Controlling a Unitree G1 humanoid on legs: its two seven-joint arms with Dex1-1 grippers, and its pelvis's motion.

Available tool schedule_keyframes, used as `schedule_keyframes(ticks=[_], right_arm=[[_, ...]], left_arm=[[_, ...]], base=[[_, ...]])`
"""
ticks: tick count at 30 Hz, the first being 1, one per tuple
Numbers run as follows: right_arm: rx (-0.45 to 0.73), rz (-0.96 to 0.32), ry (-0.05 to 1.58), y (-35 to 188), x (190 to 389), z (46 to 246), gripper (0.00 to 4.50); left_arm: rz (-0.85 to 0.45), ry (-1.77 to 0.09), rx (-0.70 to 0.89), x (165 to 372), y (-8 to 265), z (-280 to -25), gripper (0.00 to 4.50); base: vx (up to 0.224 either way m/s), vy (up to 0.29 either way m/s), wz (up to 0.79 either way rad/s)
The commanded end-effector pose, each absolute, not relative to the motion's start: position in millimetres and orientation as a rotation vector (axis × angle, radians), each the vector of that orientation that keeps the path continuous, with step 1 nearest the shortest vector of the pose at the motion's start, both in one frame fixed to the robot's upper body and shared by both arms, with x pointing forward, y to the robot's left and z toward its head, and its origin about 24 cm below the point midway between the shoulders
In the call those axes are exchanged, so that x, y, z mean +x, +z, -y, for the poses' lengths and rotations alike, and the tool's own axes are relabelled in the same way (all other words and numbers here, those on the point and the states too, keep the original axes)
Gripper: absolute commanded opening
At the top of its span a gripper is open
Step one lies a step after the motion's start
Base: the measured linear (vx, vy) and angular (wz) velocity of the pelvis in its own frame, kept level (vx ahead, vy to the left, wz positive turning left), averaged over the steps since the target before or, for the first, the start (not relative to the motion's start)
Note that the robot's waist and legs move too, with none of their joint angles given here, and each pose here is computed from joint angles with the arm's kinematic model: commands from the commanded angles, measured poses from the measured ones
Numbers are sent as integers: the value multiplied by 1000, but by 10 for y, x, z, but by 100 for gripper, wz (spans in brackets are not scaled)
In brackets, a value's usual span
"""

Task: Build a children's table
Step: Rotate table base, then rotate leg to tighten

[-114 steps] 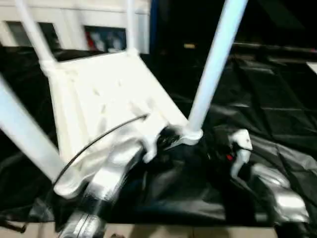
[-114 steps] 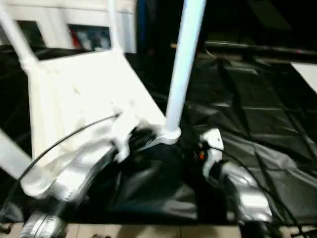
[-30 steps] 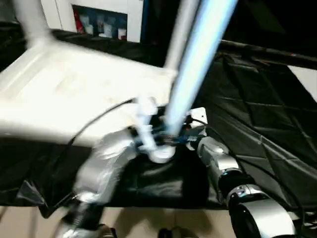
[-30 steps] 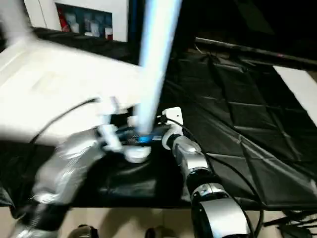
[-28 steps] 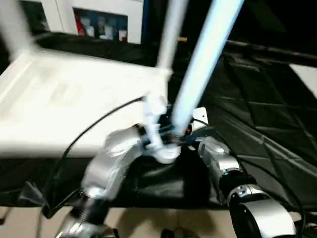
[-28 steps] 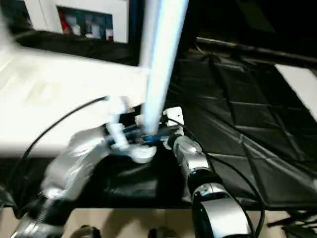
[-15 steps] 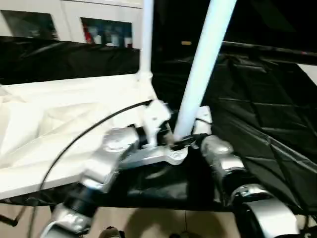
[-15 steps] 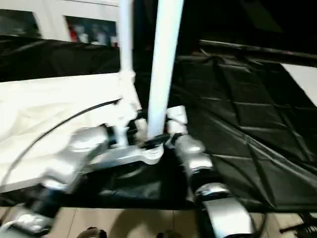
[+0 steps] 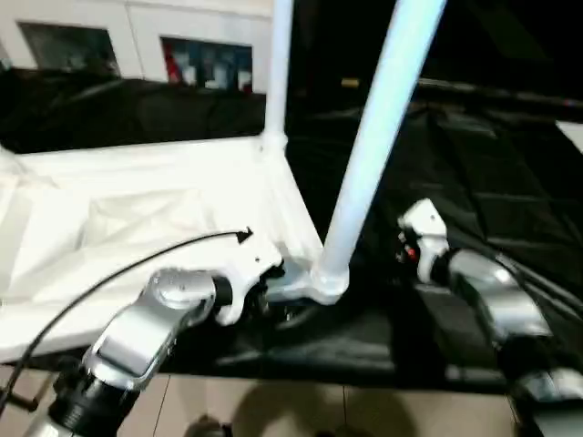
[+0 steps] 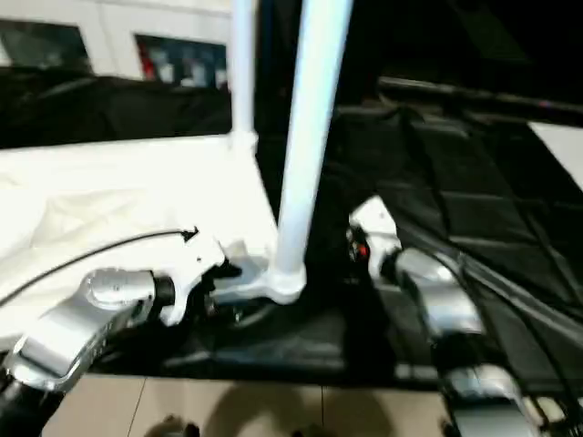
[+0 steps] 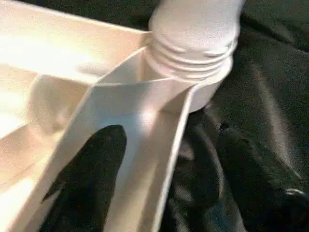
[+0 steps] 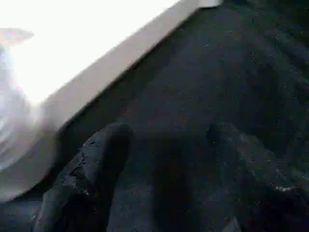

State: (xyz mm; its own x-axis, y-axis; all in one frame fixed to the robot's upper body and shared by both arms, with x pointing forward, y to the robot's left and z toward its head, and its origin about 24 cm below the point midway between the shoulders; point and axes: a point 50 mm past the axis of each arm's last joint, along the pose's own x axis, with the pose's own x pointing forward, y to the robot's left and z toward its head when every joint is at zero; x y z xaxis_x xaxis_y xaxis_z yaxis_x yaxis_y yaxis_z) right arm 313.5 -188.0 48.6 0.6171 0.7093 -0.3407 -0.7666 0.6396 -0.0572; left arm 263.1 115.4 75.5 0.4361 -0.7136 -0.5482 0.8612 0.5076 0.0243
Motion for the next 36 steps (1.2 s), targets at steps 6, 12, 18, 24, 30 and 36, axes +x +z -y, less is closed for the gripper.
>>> schedule_keyframes(ticks=[6,12,18,24,30,36], right_arm=[[-200,-344,1076,699,2872,1869,311],[-216,-370,1126,752,2785,1866,311],[-207,-388,1116,808,2743,1853,311],[-201,-396,1119,800,2720,1827,311],[-201,-391,1119,806,2716,1812,311],[-199,-382,1117,806,2708,1805,311]], left_arm=[[-536,-977,333,2596,843,-1258,283],[-550,-1022,387,2589,826,-1292,236],[-522,-1117,437,2600,813,-1278,178],[-520,-1142,502,2677,751,-1293,133],[-501,-1201,582,2794,697,-1311,88],[-375,-1430,718,2823,695,-1274,31]], base=[[0,0,0],[0,0,0],[0,0,0],[0,0,0],[0,0,0],[0,0,0]])
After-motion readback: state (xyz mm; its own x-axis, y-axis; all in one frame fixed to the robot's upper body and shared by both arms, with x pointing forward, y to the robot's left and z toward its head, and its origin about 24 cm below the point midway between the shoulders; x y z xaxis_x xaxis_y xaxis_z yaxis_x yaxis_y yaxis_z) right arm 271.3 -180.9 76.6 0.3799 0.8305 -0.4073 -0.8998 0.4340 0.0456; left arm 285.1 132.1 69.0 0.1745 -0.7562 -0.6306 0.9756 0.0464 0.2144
